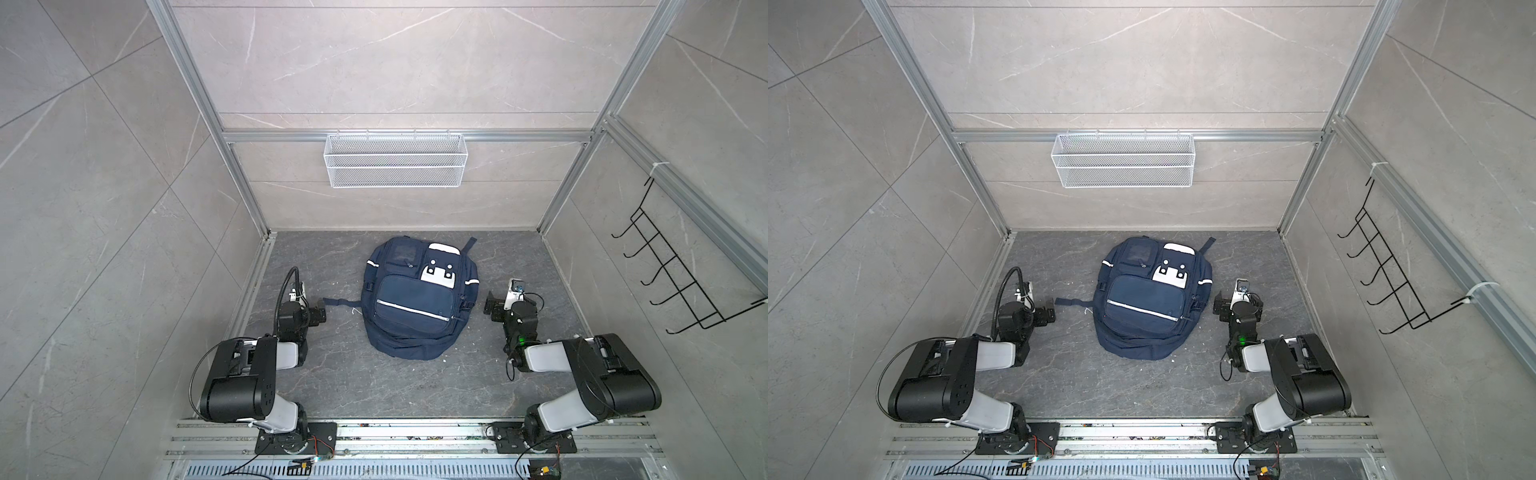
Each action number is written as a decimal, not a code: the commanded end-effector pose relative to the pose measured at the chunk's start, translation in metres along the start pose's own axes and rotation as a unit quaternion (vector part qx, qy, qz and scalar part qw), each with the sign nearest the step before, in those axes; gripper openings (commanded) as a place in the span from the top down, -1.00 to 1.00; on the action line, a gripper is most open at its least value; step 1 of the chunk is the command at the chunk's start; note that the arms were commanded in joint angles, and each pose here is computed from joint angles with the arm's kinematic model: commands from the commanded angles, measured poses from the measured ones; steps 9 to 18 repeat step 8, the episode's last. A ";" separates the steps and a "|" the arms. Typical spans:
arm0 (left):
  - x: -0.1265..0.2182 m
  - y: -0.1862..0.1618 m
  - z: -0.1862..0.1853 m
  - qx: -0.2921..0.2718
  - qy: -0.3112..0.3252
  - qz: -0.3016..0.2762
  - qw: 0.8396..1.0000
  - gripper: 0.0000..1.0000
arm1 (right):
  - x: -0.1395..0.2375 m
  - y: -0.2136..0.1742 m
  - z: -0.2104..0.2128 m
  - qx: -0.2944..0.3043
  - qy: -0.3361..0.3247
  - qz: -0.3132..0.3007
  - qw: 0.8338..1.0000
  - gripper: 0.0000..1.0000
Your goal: Pack the student bag
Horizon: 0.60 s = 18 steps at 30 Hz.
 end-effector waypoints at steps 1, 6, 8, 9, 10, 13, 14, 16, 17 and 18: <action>-0.001 0.012 0.002 0.009 0.006 -0.020 1.000 -0.99 | -0.004 0.004 0.002 -0.006 0.006 -0.003 1.000 -0.99; -0.001 0.012 0.002 0.009 0.006 -0.020 1.000 -0.99 | -0.005 0.004 0.000 -0.010 0.011 0.001 1.000 -0.99; -0.001 0.012 0.002 0.009 0.006 -0.020 1.000 -0.99 | -0.004 0.004 -0.001 -0.008 0.010 -0.004 1.000 -0.99; -0.001 0.012 0.002 0.009 0.006 -0.020 1.000 -0.99 | -0.004 0.004 -0.001 -0.008 0.010 -0.004 1.000 -0.99; -0.001 0.012 0.002 0.009 0.006 -0.020 1.000 -0.99 | -0.004 0.004 -0.001 -0.008 0.010 -0.004 1.000 -0.99; -0.001 0.012 0.002 0.009 0.006 -0.020 1.000 -0.99 | -0.004 0.004 -0.001 -0.008 0.010 -0.004 1.000 -0.99; -0.001 0.012 0.002 0.009 0.006 -0.020 1.000 -0.99 | -0.004 0.004 -0.001 -0.008 0.010 -0.004 1.000 -0.99; -0.001 0.012 0.002 0.009 0.006 -0.020 1.000 -0.99 | -0.004 0.004 -0.001 -0.008 0.010 -0.004 1.000 -0.99; -0.001 0.012 0.002 0.009 0.006 -0.020 1.000 -0.99 | -0.004 0.004 -0.001 -0.008 0.010 -0.004 1.000 -0.99; -0.001 0.012 0.002 0.009 0.006 -0.020 1.000 -0.99 | -0.004 0.004 -0.001 -0.008 0.010 -0.004 1.000 -0.99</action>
Point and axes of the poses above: each gripper's point midway between its finger pads, its own x axis back along the fingers, its own z axis along the line the jaws close on, y = z × x, the point moved 9 cm from there along x, back along the fingers, and after that the axes turned 2 degrees about -x, right-handed, at the moved point
